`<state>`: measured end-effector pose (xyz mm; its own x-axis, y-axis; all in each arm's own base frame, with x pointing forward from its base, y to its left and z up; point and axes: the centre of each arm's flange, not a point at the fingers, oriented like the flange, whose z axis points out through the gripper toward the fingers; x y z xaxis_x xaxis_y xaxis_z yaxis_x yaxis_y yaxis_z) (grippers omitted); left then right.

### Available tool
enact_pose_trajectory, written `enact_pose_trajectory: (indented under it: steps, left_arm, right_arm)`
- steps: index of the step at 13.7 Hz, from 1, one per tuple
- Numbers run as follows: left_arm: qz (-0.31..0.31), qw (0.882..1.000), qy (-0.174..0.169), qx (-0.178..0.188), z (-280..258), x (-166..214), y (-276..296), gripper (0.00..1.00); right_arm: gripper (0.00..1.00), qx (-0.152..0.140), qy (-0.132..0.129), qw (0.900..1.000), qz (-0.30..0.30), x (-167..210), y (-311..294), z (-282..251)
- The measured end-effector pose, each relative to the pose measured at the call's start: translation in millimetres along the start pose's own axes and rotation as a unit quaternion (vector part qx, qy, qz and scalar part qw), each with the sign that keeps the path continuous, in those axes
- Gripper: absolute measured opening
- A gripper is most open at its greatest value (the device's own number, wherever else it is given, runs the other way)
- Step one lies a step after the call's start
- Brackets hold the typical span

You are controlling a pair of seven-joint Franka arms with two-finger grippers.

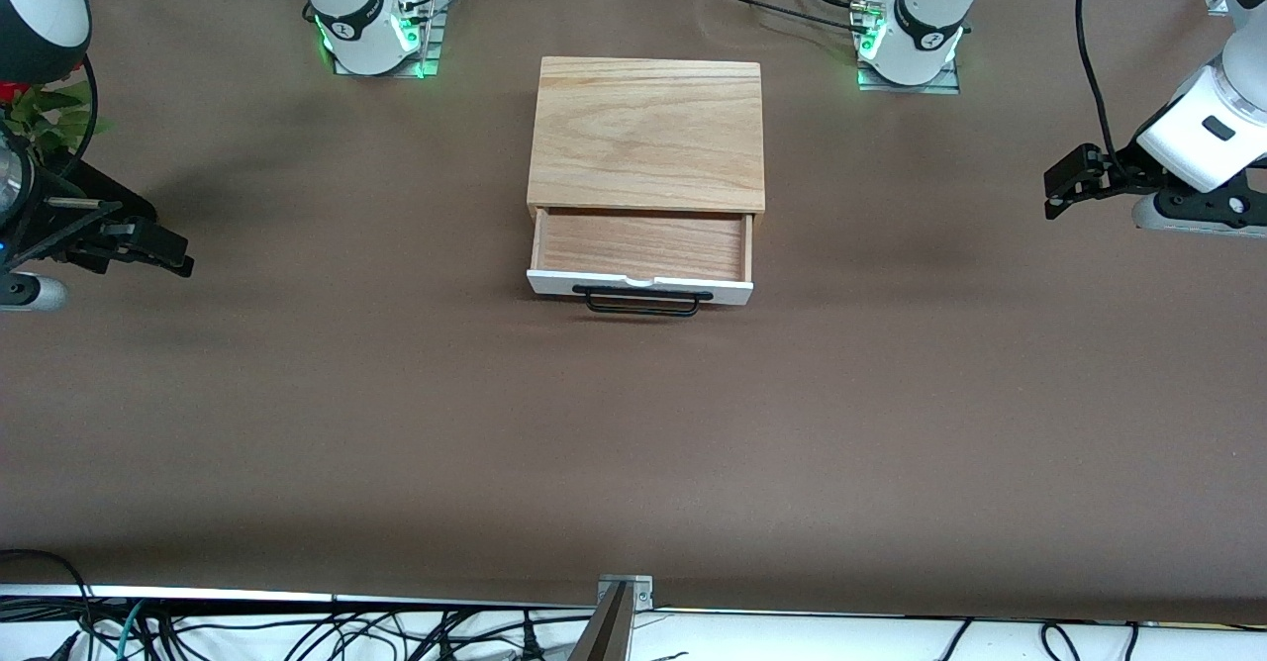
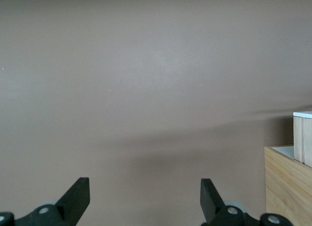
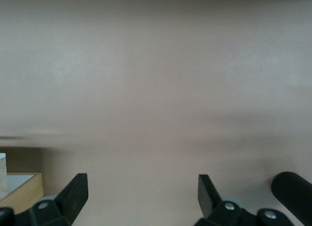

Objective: Close drawer with both arms simultaneously

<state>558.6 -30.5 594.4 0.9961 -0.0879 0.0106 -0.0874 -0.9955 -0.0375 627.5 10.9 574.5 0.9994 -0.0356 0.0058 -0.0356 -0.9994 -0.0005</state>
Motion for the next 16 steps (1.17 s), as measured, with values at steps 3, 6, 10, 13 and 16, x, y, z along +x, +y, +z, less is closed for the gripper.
enact_pose_trajectory:
  steps: [3,6,10,13,16]
  left_arm:
    - [0.0,1.0,-0.004,0.0,0.6,-0.8,-0.1,1.0]
    - [0.0,1.0,-0.007,0.0,1.4,-1.5,0.0,1.0]
    - [0.0,1.0,-0.008,0.0,1.8,-1.6,0.0,1.0]
    - [0.0,1.0,-0.008,0.0,1.8,-1.6,0.1,1.0]
    - [0.0,1.0,-0.008,-0.002,2.4,-1.5,0.5,1.0]
  right_arm:
    - [1.0,0.0,0.0,1.0,-0.001,0.1,-0.8,0.2]
    - [1.0,0.0,0.0,1.0,-0.001,0.2,-1.5,0.4]
    - [1.0,0.0,0.0,1.0,-0.001,0.2,-1.5,0.4]
    - [1.0,0.0,0.0,1.0,-0.002,0.2,-1.8,0.4]
    - [1.0,0.0,0.0,1.0,-0.002,0.3,-1.9,0.4]
